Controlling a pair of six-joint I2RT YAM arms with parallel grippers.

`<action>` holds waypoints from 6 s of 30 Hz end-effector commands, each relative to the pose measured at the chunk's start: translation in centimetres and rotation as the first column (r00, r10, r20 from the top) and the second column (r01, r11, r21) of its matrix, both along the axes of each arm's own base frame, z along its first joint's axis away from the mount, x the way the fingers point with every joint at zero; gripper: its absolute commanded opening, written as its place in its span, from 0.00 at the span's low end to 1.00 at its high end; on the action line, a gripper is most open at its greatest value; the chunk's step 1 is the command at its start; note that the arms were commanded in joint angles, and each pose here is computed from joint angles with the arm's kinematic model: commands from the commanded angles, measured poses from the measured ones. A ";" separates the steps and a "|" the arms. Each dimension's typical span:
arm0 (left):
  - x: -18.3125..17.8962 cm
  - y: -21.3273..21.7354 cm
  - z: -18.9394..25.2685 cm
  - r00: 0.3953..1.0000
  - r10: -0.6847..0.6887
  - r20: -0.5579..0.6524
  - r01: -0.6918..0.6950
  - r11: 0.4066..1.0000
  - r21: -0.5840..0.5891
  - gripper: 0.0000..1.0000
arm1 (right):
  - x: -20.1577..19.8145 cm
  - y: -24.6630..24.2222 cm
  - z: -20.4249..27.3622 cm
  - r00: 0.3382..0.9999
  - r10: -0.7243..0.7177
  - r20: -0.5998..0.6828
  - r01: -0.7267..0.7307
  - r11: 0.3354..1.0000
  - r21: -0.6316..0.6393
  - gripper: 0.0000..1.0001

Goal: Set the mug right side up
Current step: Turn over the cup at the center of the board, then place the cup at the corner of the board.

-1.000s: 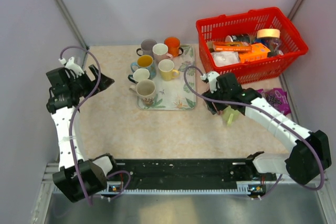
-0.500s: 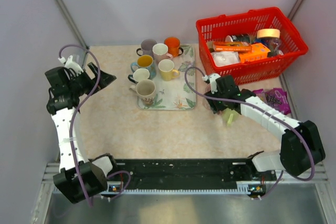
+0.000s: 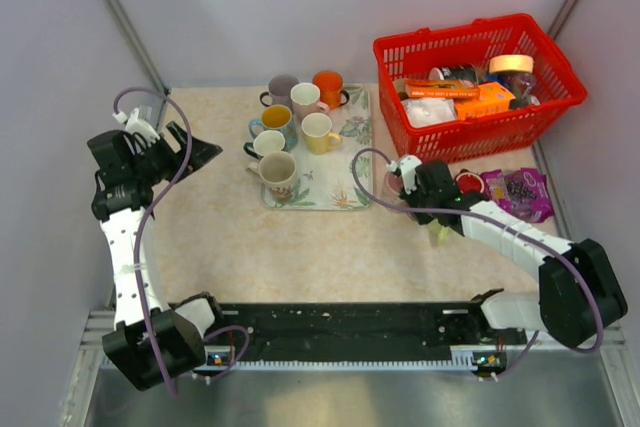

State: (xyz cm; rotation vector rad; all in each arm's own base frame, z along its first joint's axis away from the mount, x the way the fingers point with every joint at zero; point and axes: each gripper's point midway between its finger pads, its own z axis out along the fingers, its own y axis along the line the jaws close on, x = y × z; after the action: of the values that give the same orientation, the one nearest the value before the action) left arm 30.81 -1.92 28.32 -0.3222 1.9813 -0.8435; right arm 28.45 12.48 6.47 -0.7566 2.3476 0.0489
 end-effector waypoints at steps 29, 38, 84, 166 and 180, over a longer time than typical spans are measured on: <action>1.2 0.8 2.1 0.996 -0.043 0.081 0.030 0.988 0.152 0.79 | -4.8 13.0 0.3 0.611 0.789 0.069 -0.792 0.608 0.055 0.00; 0.9 1.0 2.8 0.994 -0.054 0.096 0.034 0.979 0.202 0.82 | -4.9 13.9 0.8 0.600 0.798 0.054 -0.800 0.597 0.061 0.39; -0.3 -0.2 3.3 0.985 -0.135 0.107 0.110 0.972 0.209 0.88 | -3.3 19.6 -1.8 0.548 0.834 0.065 -0.823 0.523 0.220 0.36; -10.9 -17.3 -13.4 0.481 -0.819 -0.314 0.689 0.132 0.712 0.00 | 3.8 10.1 16.0 0.939 0.300 0.166 -0.342 0.786 0.515 0.99; -9.4 -18.0 -17.2 0.473 -0.813 -0.339 0.686 0.099 0.721 0.32 | 1.6 9.7 15.4 0.891 0.364 0.271 -0.453 0.750 0.482 0.99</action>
State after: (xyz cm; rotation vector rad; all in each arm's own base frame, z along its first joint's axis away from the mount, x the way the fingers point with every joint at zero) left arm 20.32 -18.38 10.47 1.4712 2.1758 -0.3557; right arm 29.67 22.02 21.72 -0.9119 1.8656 0.7941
